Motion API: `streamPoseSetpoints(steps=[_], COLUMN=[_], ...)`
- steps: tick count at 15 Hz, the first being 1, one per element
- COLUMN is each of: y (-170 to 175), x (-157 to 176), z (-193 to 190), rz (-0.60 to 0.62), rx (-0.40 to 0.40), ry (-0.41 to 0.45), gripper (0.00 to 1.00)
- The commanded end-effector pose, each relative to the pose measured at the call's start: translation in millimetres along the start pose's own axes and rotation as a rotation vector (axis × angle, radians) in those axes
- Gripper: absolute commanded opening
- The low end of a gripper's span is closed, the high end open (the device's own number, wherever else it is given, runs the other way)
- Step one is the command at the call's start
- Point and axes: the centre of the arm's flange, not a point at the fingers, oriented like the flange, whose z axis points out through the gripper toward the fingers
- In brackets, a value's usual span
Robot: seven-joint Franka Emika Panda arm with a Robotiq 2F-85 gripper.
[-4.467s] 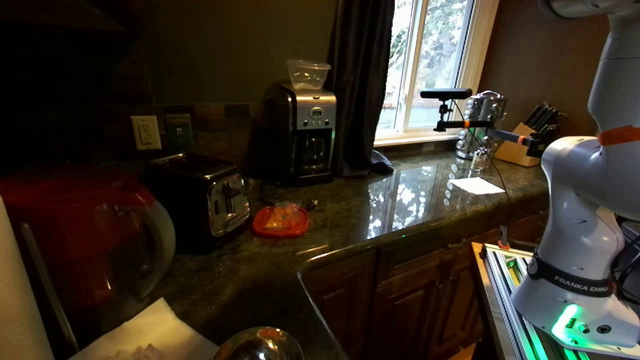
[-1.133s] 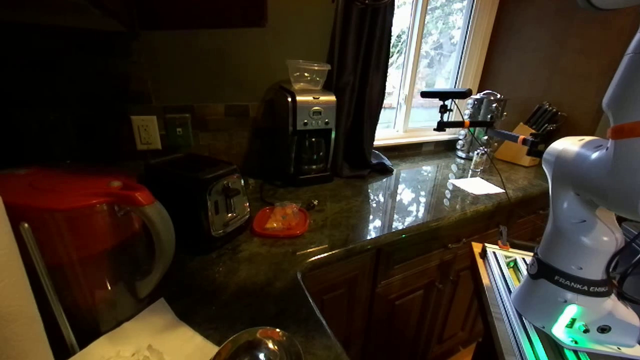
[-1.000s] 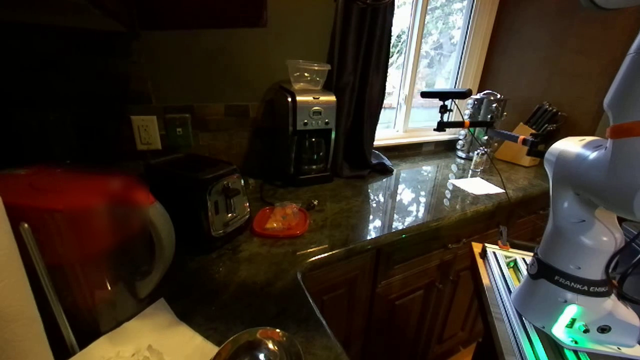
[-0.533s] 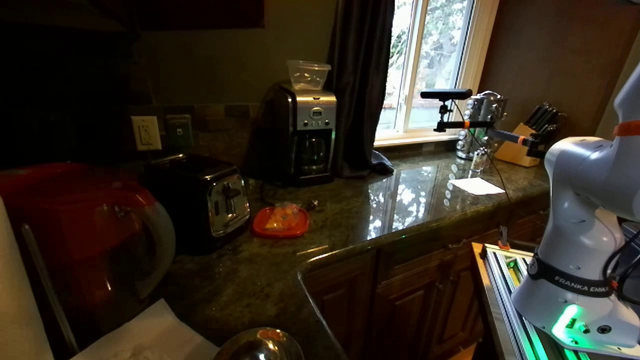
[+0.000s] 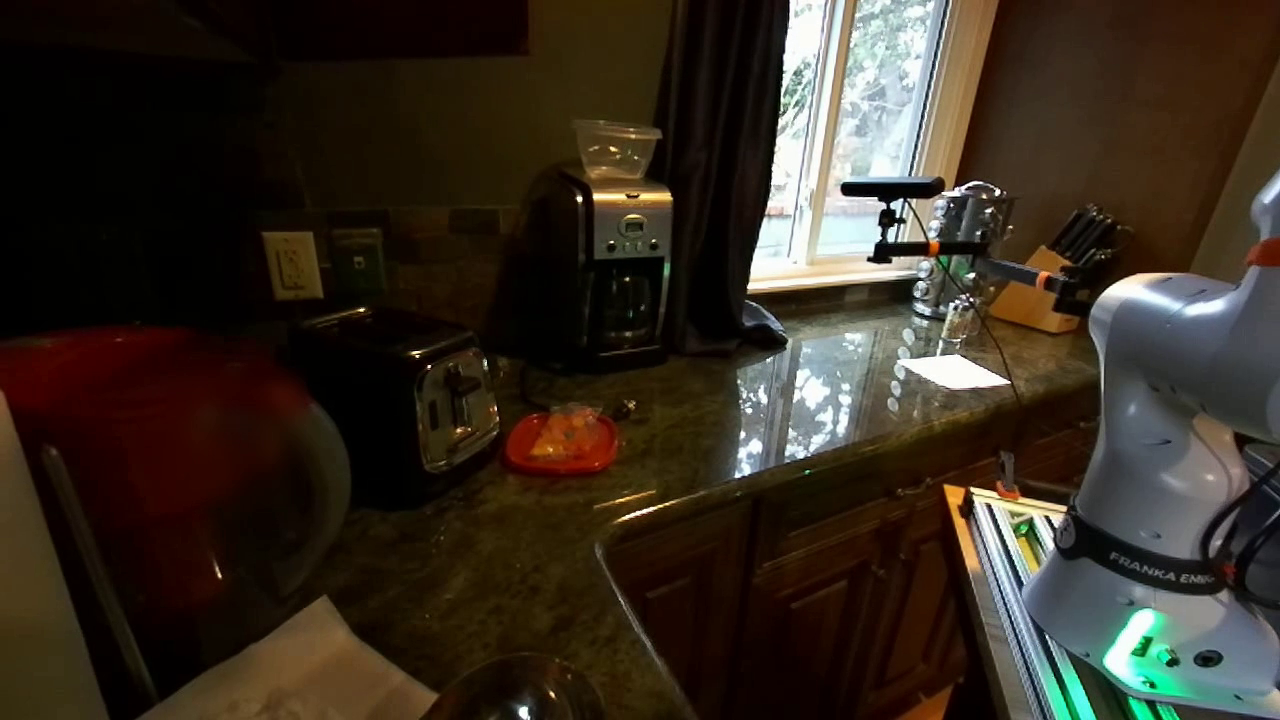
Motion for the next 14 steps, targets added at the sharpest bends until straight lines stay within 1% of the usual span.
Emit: streamPoseSetpoints(steps=[1, 2, 4, 5, 8, 9, 10, 12, 13, 14], y=[-3.7, -12.2, -25.9, -32.3, -50.9, -21.6, -26.3, -32.6, -36.9, -42.7], x=[-0.7, -2.4, -3.6, -3.0, 1.1, -7.2, -7.0, -6.8, -15.5, -13.9], z=[34.3, 46.2, 76.8, 94.1, 138.8, 114.1, 127.2, 141.3, 145.1, 153.0], rz=[0.011, 0.004, -0.013, -0.022, -0.042, -0.033, -0.036, -0.038, -0.056, -0.059], rx=[0.042, 0.051, 0.039, 0.012, -0.024, -0.017, -0.024, -0.028, -0.026, -0.032], ry=[-0.035, -0.040, -0.027, -0.013, -0.032, -0.029, -0.032, -0.035, -0.028, -0.010], gripper=[1.00, 1.00, 1.00, 1.00, 1.00, 1.00, 1.00, 1.00, 1.00, 1.00])
